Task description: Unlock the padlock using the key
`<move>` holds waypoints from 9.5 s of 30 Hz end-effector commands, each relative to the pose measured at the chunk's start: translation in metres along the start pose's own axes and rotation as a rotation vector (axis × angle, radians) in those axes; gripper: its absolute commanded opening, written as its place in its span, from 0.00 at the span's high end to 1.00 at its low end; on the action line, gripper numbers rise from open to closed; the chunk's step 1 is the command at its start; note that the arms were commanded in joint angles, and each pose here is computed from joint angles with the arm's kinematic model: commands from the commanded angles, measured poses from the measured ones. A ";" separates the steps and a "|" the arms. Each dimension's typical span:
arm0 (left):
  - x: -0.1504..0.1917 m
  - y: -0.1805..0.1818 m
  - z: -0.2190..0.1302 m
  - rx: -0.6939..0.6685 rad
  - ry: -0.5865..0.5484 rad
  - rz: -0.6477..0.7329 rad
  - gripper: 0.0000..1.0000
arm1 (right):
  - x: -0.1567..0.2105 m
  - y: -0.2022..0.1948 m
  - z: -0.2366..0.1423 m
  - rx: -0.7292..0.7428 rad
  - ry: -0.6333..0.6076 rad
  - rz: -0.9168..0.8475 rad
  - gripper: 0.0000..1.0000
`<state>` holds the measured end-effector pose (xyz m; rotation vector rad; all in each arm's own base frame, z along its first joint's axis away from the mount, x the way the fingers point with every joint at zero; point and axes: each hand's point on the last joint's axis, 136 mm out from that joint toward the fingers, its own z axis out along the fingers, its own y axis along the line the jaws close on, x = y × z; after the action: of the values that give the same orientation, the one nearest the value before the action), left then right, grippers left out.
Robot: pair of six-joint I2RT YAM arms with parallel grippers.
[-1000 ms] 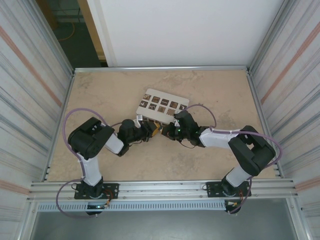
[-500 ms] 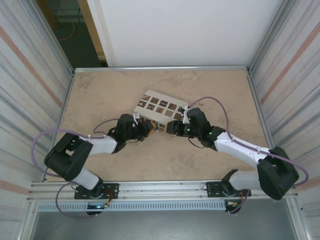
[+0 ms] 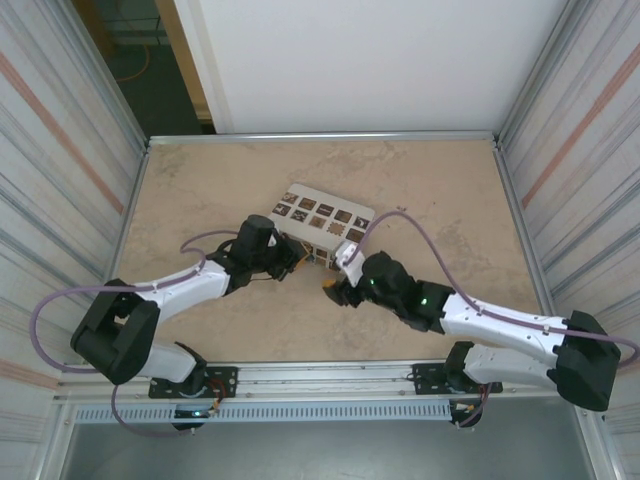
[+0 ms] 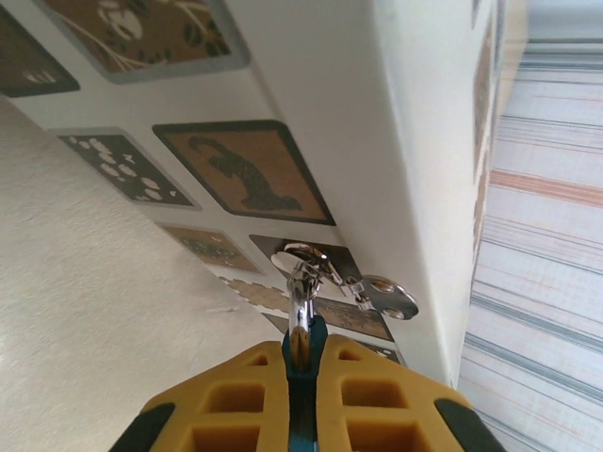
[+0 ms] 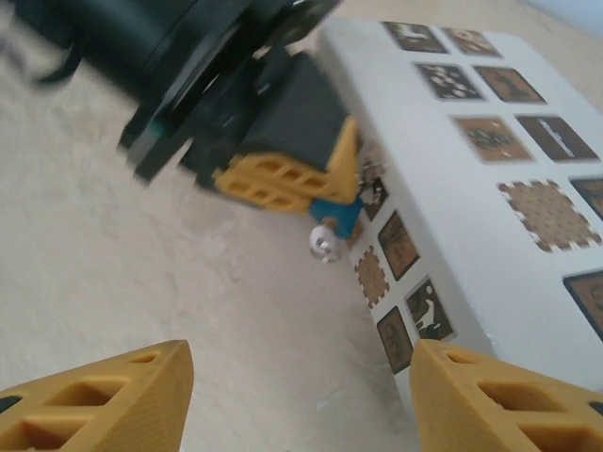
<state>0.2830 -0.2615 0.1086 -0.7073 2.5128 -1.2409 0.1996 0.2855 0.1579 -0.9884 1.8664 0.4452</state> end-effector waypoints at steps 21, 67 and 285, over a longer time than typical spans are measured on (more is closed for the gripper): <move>0.009 -0.013 -0.006 -0.042 0.024 -0.054 1.00 | 0.006 0.007 0.063 0.203 -0.050 -0.517 0.49; 0.014 -0.009 0.003 -0.031 0.063 -0.072 1.00 | 0.010 0.003 0.093 0.278 -0.027 -0.462 0.84; -0.058 0.092 -0.016 -0.294 0.121 0.375 0.46 | 0.020 -0.142 0.076 -0.074 -0.037 0.900 0.01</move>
<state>0.3319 -0.1942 0.0839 -0.0998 2.6044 -0.9529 0.3392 0.2354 0.1028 -0.0609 2.2683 1.0416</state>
